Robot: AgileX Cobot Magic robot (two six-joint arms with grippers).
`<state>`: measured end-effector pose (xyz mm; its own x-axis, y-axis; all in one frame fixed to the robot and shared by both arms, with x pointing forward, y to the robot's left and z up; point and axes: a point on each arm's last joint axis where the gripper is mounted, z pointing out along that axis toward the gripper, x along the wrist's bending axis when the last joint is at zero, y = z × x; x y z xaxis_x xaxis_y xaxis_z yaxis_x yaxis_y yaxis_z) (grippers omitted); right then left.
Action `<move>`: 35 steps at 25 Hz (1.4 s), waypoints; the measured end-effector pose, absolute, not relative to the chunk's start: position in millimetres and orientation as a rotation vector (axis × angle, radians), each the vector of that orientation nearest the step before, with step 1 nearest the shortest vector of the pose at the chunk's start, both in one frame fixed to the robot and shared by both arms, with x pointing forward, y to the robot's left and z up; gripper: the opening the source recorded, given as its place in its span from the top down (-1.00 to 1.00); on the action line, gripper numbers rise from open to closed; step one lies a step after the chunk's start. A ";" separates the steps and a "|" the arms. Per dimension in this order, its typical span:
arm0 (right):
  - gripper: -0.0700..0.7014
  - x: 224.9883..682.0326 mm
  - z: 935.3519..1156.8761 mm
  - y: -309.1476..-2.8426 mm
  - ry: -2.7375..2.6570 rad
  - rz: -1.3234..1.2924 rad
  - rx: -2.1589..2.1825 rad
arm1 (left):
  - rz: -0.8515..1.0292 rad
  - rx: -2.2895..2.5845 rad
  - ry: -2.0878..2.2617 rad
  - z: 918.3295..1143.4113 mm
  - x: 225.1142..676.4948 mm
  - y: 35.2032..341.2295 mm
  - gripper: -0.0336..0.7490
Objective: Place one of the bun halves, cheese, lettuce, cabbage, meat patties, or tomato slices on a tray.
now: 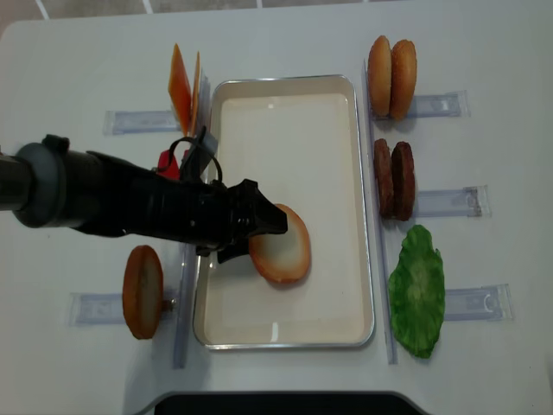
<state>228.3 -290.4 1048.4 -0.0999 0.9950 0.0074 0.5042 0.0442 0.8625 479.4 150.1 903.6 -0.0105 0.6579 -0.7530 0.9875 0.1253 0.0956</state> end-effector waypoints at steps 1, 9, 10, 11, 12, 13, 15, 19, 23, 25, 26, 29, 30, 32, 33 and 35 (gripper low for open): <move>-0.22 228.3 1048.4 -290.4 1.679 0.969 1.525 | -0.617 1.608 1.744 904.1 479.5 150.9 -0.32; -0.22 228.3 1048.4 -290.4 1.679 0.969 1.525 | -0.557 1.622 1.752 919.0 477.9 154.9 -0.32; -0.22 228.3 1048.4 -290.4 1.679 0.969 1.525 | -0.555 1.622 1.755 919.9 477.5 155.3 -0.32; -0.22 228.3 1048.4 -290.4 1.679 0.969 1.525 | -0.553 1.628 1.756 920.7 476.9 155.7 -0.32; -0.22 228.3 1048.4 -290.4 1.679 0.969 1.525 | -0.551 1.635 1.764 920.9 476.3 156.4 -0.32; -0.22 228.3 1048.4 -290.4 1.679 0.969 1.525 | -0.545 1.642 1.771 921.7 475.6 157.2 -0.32; -0.22 228.3 1048.4 -290.4 1.679 0.969 1.525 | -0.530 1.671 1.776 924.2 475.4 158.6 -0.32; -0.22 228.3 1048.4 -290.4 1.679 0.969 1.525 | -0.500 1.688 1.783 933.7 478.0 159.7 -0.32; -0.22 228.3 1048.4 -290.4 1.679 0.969 1.525 | -0.466 1.708 1.795 944.5 482.4 160.7 -0.32; -0.22 228.3 1048.4 -290.4 1.679 0.969 1.525 | -0.439 1.751 1.798 949.8 483.9 162.3 -0.32; -0.22 228.3 1048.4 -290.4 1.679 0.969 1.525 | -0.432 1.767 1.803 952.3 484.0 163.1 -0.32; -0.22 228.3 1048.4 -290.4 1.679 0.969 1.525 | -0.399 1.802 1.793 964.7 485.7 164.6 -0.32; -0.22 228.3 1048.4 -290.4 1.679 0.969 1.525 | -0.390 1.811 1.789 969.5 486.0 164.9 -0.32; -0.22 228.3 1048.4 -290.4 1.679 0.969 1.525 | -0.351 1.861 1.764 983.1 487.2 166.7 -0.32; -0.22 228.3 1048.4 -290.4 1.679 0.969 1.525 | -0.339 1.884 1.767 989.9 487.0 168.0 -0.32; -0.22 228.3 1048.4 -290.4 1.679 0.969 1.525 | -0.277 1.964 1.773 1004.5 488.9 172.7 -0.32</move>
<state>228.3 -290.4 1048.4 -0.0999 0.9950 0.0074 0.5042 0.0442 0.8625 488.9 172.7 1004.5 0.1417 0.8797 -0.4540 0.9763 -0.0484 0.2110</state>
